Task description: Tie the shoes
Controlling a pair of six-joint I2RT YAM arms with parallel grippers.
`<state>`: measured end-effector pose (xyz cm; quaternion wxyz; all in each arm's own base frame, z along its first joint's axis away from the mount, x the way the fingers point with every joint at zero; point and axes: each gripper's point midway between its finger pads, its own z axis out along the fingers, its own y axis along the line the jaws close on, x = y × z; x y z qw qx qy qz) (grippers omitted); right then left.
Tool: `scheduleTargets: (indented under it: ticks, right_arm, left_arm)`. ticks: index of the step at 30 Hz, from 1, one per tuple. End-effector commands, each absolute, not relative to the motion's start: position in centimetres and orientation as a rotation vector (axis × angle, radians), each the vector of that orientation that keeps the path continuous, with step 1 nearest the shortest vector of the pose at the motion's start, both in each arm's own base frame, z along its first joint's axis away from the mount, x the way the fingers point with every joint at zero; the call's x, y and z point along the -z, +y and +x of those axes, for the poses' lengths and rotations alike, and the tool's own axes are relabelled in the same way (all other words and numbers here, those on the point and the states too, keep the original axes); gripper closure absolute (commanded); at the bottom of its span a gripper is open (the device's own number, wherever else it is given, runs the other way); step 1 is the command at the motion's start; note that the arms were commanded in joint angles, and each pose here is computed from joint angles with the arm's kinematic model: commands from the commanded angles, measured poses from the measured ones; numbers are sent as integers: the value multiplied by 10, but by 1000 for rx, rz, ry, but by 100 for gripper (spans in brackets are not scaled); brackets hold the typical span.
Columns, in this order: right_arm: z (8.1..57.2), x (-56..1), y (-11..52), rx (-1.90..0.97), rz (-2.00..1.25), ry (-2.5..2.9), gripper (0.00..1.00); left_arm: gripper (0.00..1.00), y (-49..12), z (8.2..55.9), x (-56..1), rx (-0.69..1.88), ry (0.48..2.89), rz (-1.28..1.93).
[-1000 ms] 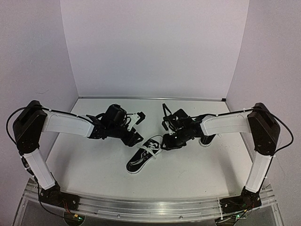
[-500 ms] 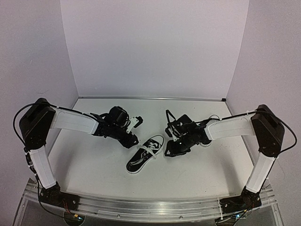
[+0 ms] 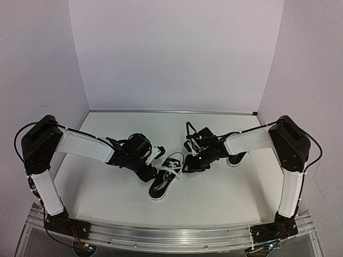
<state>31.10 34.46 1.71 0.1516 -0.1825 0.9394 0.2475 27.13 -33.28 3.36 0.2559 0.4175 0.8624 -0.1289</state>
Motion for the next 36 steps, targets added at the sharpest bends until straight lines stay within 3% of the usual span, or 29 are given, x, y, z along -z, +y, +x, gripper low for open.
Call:
scheduleTargets:
  ticks: [1, 10, 16, 36]
  right_arm:
    - [322, -38, 365, -808, -566, 2609, 70]
    - [333, -91, 330, -797, -464, 2519, 66]
    - [341, -118, 342, -857, -464, 2471, 63]
    - [341, -55, 361, -825, -505, 2603, 64]
  left_arm:
    - [43, -350, 246, -46, 511, 2318, 1111]
    - [40, -344, 241, -81, 620, 2208, 1048]
    - [39, -339, 251, -87, 613, 2209, 1015]
    - [37, -335, 263, -101, 588, 2175, 984]
